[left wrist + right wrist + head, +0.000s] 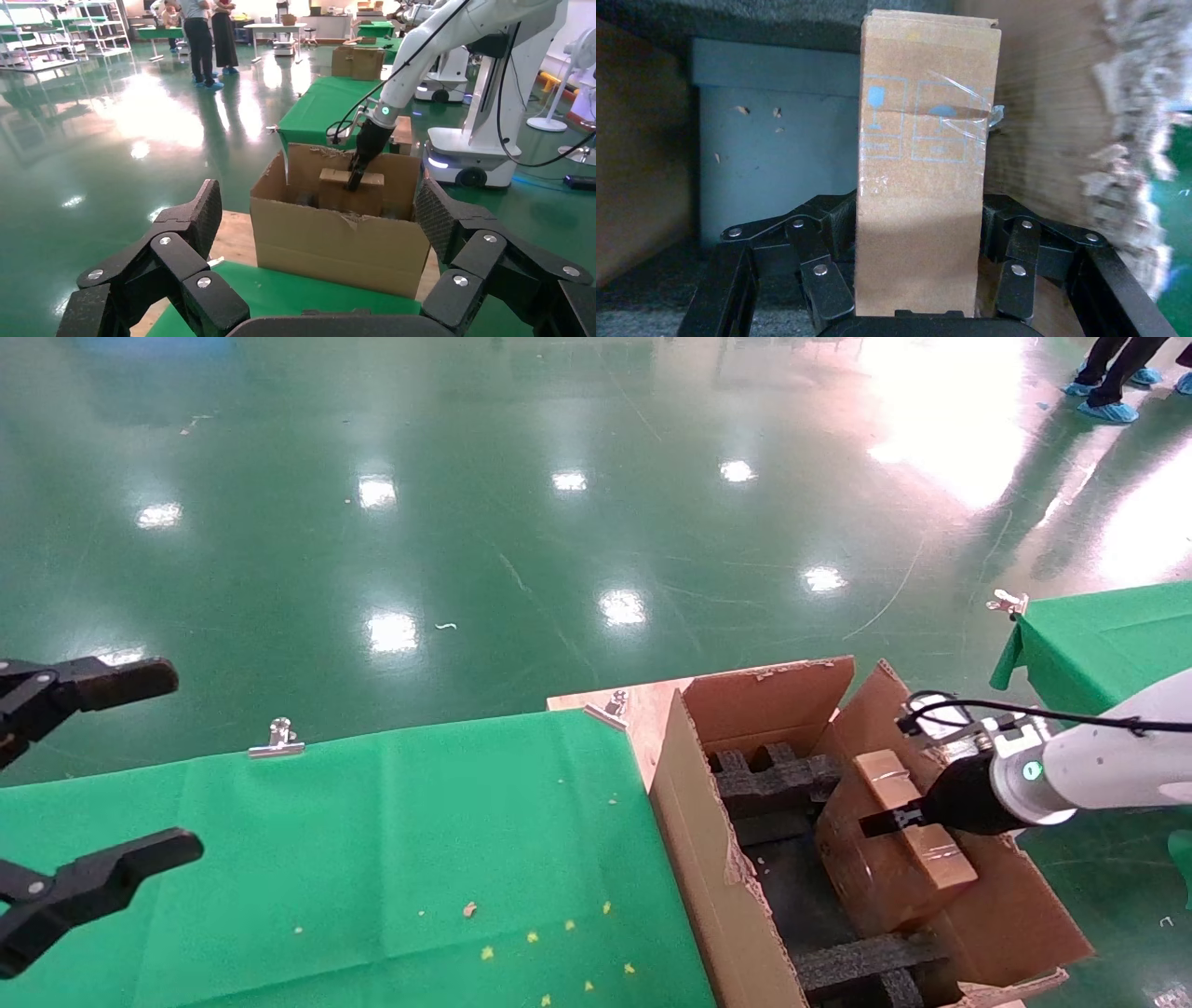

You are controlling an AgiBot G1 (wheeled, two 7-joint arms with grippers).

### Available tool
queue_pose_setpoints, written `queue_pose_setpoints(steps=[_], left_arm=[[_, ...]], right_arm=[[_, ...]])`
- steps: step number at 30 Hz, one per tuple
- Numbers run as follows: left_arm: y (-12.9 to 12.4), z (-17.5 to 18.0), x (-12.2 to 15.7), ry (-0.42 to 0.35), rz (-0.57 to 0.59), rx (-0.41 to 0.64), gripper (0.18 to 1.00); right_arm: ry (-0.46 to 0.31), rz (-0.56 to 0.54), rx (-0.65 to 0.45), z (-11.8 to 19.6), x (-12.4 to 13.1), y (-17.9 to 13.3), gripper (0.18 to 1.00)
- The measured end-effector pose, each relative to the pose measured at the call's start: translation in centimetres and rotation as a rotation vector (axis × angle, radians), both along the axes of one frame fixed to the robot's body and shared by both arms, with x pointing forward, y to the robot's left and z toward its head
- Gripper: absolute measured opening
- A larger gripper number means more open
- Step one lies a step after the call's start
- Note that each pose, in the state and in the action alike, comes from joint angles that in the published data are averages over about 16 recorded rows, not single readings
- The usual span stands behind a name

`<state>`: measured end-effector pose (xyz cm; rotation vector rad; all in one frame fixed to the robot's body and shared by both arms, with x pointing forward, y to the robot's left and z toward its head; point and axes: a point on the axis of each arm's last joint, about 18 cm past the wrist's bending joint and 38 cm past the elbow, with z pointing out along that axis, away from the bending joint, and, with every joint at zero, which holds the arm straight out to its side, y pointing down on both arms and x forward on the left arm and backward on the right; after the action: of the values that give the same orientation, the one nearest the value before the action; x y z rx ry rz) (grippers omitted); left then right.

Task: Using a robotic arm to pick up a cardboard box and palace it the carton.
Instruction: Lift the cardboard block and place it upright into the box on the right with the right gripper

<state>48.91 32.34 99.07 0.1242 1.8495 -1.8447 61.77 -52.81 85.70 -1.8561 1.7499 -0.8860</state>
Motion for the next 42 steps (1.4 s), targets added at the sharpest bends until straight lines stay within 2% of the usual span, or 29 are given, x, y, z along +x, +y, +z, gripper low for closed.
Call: queue_pose_setpoints(steps=[14,28,34,42], left_arm=[[0.0,0.0,0.0,0.000,0.000,0.000,1.000],[0.0,0.0,0.0,0.000,0.000,0.000,1.000],[0.0,0.0,0.0,0.000,0.000,0.000,1.000],[0.0,0.0,0.0,0.000,0.001,0.000,1.000]], right_arm=[[0.043,0.022,-0.019,-3.0,1.0,0.3,0.311],[0.052,0.026,-0.015,-3.6,1.1,0.4,0.323],[0.051,0.028,-0.016,-3.4,1.1,0.3,0.364],[0.039,0.032,-0.022,-2.7,1.1,0.2,0.479]])
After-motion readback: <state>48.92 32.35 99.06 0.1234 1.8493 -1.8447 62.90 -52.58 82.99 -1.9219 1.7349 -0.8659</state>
